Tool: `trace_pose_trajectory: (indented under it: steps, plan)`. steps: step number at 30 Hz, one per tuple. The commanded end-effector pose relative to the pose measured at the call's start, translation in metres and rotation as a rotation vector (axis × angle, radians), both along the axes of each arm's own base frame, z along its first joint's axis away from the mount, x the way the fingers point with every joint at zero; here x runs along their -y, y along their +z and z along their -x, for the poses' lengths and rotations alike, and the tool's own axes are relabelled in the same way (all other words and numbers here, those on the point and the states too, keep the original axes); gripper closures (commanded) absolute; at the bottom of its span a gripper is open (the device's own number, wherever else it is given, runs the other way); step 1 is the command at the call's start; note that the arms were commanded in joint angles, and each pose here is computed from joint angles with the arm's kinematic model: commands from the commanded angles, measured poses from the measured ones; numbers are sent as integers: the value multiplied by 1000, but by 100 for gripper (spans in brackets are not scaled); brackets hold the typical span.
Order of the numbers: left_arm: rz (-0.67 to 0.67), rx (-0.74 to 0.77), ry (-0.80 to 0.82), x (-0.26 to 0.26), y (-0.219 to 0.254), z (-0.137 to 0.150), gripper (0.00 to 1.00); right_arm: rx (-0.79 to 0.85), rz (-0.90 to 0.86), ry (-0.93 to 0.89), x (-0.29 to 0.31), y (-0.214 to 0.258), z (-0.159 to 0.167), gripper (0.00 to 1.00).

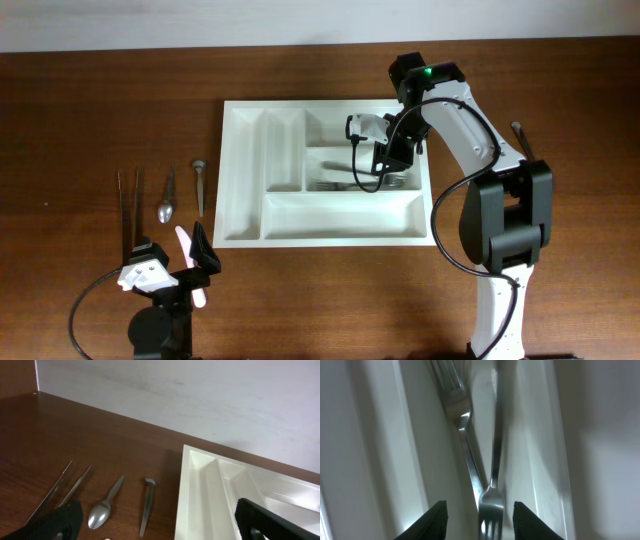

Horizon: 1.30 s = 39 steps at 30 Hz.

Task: Pack container
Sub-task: 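Place the second fork in the middle compartment beside the first, then grasp the metal spoon right of the tray with the right gripper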

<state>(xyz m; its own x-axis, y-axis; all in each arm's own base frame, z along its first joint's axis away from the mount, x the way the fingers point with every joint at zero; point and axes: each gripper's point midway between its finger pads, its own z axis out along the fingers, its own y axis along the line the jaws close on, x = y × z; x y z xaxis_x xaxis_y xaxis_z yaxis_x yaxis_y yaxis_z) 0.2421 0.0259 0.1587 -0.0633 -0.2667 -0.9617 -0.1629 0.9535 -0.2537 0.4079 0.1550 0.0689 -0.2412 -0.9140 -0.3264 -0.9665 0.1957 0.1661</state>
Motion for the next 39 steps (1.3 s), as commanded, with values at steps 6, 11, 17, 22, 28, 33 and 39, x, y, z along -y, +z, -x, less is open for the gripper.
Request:
trace_pose_trajectory:
  steps: [6, 11, 17, 22, 28, 33, 39]
  plan:
    - [-3, 5, 14, -3, 0, 1, 1, 69, 147, -427, 58, 58, -41, 59]
    - [-3, 5, 14, -3, 0, 1, 1, 58, 207, -622, 131, 82, -44, 56]
    - [-3, 5, 14, -3, 0, 1, 1, 25, 227, -792, 200, 64, -44, 54]
    - [-3, 5, 14, -3, 0, 1, 1, 26, 231, -910, 246, 42, -45, 54]
    - [-3, 5, 14, -3, 0, 1, 1, 12, 226, -973, 273, 11, -39, 54]
    - [-3, 5, 14, -3, 0, 1, 1, 8, 231, -985, 279, -18, -35, 53]
    - [-3, 5, 14, -3, 0, 1, 1, -13, 235, -986, 277, -47, -25, 51]
